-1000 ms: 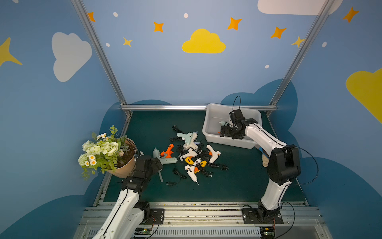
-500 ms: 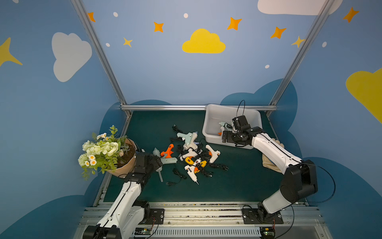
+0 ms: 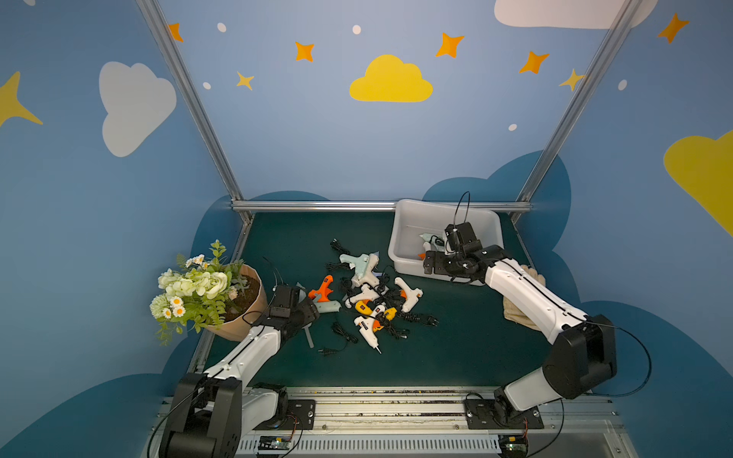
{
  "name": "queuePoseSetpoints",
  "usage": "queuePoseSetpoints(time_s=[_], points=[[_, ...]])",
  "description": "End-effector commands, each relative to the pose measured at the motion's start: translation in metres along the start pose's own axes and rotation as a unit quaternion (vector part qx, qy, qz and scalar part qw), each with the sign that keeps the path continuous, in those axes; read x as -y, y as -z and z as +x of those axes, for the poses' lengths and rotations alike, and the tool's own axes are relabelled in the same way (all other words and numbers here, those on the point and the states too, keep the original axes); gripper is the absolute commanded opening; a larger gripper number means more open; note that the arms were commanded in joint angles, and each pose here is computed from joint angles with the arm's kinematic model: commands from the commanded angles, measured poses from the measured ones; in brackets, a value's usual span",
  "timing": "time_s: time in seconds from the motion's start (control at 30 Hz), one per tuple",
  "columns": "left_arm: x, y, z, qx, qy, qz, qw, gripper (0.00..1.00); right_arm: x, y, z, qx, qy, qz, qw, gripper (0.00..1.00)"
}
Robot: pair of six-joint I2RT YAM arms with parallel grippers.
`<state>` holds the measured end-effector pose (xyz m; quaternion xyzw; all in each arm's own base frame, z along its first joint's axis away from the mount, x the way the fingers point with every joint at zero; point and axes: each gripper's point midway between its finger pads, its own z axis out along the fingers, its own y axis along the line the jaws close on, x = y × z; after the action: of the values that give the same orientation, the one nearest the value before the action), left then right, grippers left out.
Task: Put the hot melt glue gun into the storage box
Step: Move the hot melt adhesive gun to the center of the board.
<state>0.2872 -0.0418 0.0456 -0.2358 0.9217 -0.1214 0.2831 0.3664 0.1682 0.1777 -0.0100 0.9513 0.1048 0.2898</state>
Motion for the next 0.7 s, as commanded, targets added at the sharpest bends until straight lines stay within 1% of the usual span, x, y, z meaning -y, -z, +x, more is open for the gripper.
queuePoseSetpoints(time_s=[0.0, 0.13, 0.2, 0.33, 0.47, 0.53, 0.67], points=[[0.016, -0.005, -0.009, 0.007, -0.017, 0.013, 1.0, 0.76, 0.0, 0.008, 0.0, 0.013, -0.003, 0.0, 1.0, 0.98], [0.037, -0.013, -0.008, -0.004, -0.048, 0.021, 0.999, 0.76, 0.0, 0.007, 0.0, 0.013, -0.004, 0.001, 1.0, 0.98], [0.04, -0.016, -0.011, -0.004, -0.051, 0.01, 0.999, 0.77, 0.0, 0.005, 0.002, 0.01, -0.005, -0.001, 1.0, 0.98], [0.036, -0.018, -0.024, 0.01, -0.038, -0.021, 0.999, 0.78, -0.001, 0.003, 0.006, 0.001, -0.003, -0.003, 1.0, 0.98], [0.025, -0.014, -0.04, 0.033, -0.016, -0.075, 0.997, 0.79, -0.002, 0.001, 0.009, -0.004, -0.005, -0.005, 1.0, 0.98], [0.025, -0.013, -0.049, 0.042, -0.015, -0.083, 0.996, 0.78, -0.003, 0.0, 0.011, -0.006, -0.005, -0.009, 1.0, 0.98], [0.032, -0.017, -0.062, 0.049, -0.013, -0.08, 0.996, 0.8, -0.007, -0.002, 0.013, -0.009, -0.006, -0.016, 1.0, 0.98]])
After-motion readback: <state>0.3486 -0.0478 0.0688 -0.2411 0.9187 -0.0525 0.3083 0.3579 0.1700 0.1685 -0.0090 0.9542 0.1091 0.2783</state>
